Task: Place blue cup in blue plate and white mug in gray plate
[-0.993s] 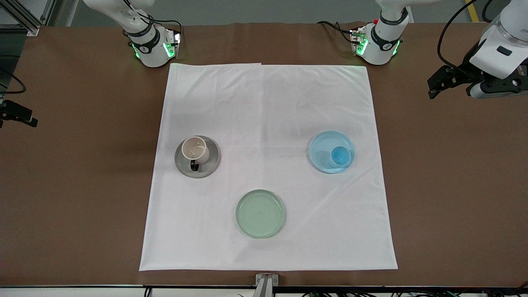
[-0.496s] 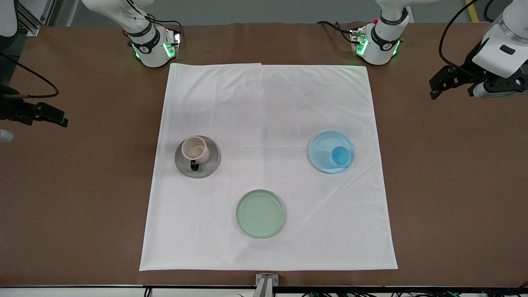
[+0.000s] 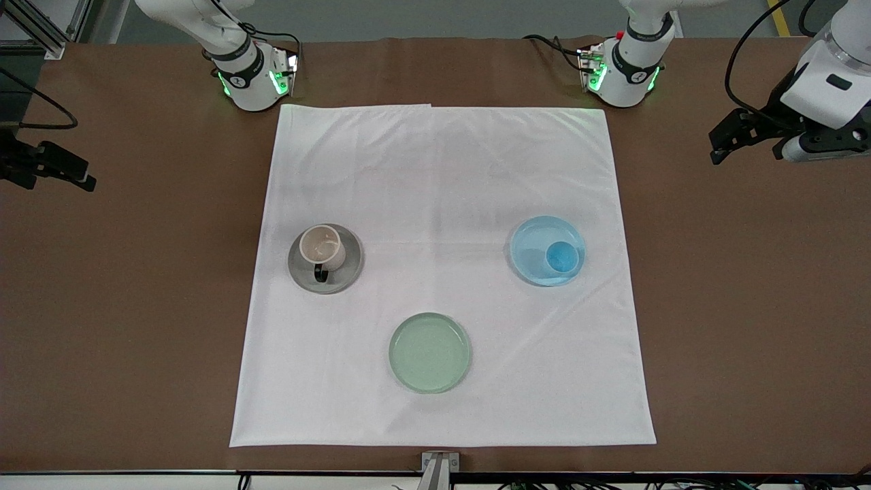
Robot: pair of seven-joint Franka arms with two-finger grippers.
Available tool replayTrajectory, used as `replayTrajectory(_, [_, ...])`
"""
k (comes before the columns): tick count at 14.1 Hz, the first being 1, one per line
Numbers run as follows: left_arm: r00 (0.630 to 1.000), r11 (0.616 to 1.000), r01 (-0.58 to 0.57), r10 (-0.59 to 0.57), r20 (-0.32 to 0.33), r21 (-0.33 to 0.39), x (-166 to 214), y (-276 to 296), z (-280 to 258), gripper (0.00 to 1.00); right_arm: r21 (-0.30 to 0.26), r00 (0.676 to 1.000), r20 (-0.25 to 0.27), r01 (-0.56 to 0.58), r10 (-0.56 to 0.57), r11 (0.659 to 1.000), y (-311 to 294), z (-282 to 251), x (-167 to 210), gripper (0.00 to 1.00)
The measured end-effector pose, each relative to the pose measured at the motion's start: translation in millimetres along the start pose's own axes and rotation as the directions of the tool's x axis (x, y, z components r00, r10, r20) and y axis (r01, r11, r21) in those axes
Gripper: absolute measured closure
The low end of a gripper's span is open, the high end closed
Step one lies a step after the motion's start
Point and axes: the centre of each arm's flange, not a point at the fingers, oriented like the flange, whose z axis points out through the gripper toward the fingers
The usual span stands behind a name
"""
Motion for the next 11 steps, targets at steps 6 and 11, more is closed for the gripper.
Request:
replayTrajectory(6, [1.0, 1.0, -0.02, 0.02, 0.003, 0.0, 0.1, 0.0, 1.3, 0.0, 0.003, 1.0, -0.025, -0.003, 0.004, 1.0, 2.5, -10.1, -3.6, 0.0])
replayTrajectory(11, [1.0, 1.0, -0.021, 0.021, 0.003, 0.0, 0.1, 0.0, 1.6, 0.0, 0.003, 0.999, -0.041, -0.006, 0.006, 1.0, 2.6, -14.9, -2.4, 0.0])
